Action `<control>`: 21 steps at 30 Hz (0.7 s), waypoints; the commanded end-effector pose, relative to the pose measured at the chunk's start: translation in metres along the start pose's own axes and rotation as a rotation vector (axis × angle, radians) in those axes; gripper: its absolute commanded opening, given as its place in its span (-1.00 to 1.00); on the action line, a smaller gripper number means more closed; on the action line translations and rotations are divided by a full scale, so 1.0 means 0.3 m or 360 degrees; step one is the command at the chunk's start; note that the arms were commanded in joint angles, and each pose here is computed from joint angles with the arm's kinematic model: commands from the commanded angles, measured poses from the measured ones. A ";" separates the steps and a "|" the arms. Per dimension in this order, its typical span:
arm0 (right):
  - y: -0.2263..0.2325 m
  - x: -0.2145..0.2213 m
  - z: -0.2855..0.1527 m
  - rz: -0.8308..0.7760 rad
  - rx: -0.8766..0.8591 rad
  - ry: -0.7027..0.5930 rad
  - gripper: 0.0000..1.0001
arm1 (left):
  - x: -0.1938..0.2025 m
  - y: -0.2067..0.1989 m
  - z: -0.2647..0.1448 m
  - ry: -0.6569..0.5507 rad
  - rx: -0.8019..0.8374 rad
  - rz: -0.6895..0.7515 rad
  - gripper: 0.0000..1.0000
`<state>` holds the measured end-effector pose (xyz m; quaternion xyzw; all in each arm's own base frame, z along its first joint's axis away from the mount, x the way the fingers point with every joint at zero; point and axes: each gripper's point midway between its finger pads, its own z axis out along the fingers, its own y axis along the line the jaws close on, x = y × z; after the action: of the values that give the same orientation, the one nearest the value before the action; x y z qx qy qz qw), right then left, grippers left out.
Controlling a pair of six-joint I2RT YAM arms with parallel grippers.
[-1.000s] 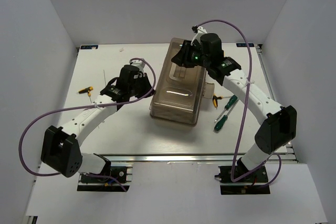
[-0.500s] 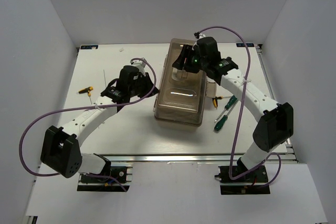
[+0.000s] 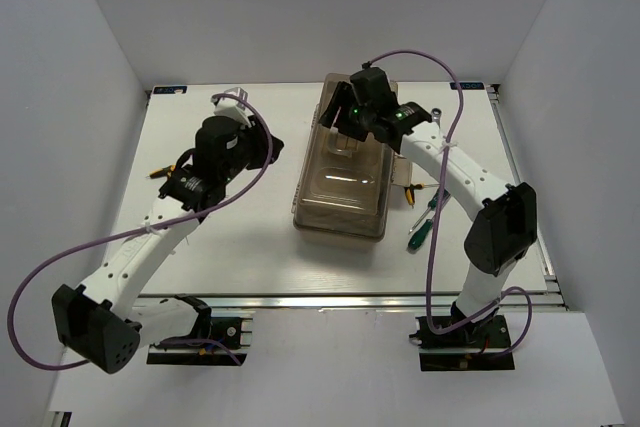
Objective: Sort the tools into containers
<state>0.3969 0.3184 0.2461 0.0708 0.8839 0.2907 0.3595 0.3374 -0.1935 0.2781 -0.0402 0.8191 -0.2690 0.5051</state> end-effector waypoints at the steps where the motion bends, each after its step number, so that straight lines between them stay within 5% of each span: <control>1: -0.055 0.014 0.019 0.0009 0.0219 -0.0040 0.34 | -0.050 0.014 -0.052 -0.0101 -0.0043 0.0018 -0.19; 10: -0.025 0.119 0.039 0.0123 0.0077 0.0148 0.31 | -0.081 -0.003 -0.039 -0.0138 0.0063 0.0032 0.02; 21: 0.157 -0.011 -0.034 0.0228 -0.0352 0.0170 0.17 | -0.073 -0.207 0.049 0.0028 0.0714 0.0008 0.09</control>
<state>0.3980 0.3264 0.2486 0.0983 0.8792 0.3403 0.3188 0.3558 -0.2213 0.2959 0.0229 0.7766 -0.3800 0.5020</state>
